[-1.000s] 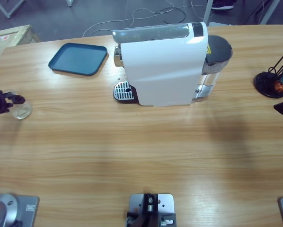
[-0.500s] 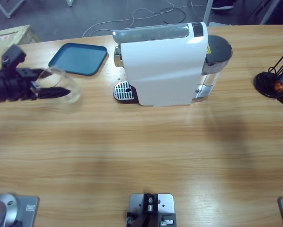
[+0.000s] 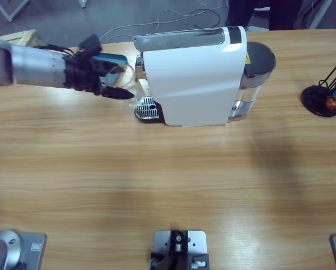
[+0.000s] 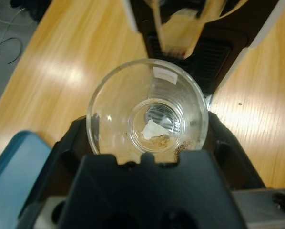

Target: Pour coffee

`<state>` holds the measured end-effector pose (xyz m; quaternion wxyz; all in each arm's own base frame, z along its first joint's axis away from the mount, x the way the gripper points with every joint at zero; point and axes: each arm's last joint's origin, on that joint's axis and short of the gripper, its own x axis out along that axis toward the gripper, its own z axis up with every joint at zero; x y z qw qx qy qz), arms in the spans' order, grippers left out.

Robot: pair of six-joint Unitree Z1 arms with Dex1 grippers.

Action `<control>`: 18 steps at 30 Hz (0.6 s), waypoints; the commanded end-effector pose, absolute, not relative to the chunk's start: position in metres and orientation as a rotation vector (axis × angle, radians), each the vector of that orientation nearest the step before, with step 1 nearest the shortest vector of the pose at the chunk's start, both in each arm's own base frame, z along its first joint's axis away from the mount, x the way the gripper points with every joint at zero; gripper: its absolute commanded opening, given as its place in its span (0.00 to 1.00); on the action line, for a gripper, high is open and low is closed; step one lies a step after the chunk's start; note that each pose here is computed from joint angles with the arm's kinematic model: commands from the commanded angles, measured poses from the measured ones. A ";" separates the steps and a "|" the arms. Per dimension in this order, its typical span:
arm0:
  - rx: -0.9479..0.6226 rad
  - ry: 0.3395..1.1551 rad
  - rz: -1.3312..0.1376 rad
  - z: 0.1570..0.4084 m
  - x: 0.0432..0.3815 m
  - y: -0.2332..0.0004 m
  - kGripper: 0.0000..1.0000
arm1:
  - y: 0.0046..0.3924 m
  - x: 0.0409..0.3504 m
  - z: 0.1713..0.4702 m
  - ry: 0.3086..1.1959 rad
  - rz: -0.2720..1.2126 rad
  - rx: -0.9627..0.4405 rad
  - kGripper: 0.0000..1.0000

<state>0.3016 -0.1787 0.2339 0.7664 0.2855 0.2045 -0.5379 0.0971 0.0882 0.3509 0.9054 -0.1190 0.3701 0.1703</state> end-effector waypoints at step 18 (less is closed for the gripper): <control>0.656 0.539 -1.291 0.179 0.304 -0.217 0.00 | 0.088 0.097 0.345 0.774 0.340 -0.283 1.00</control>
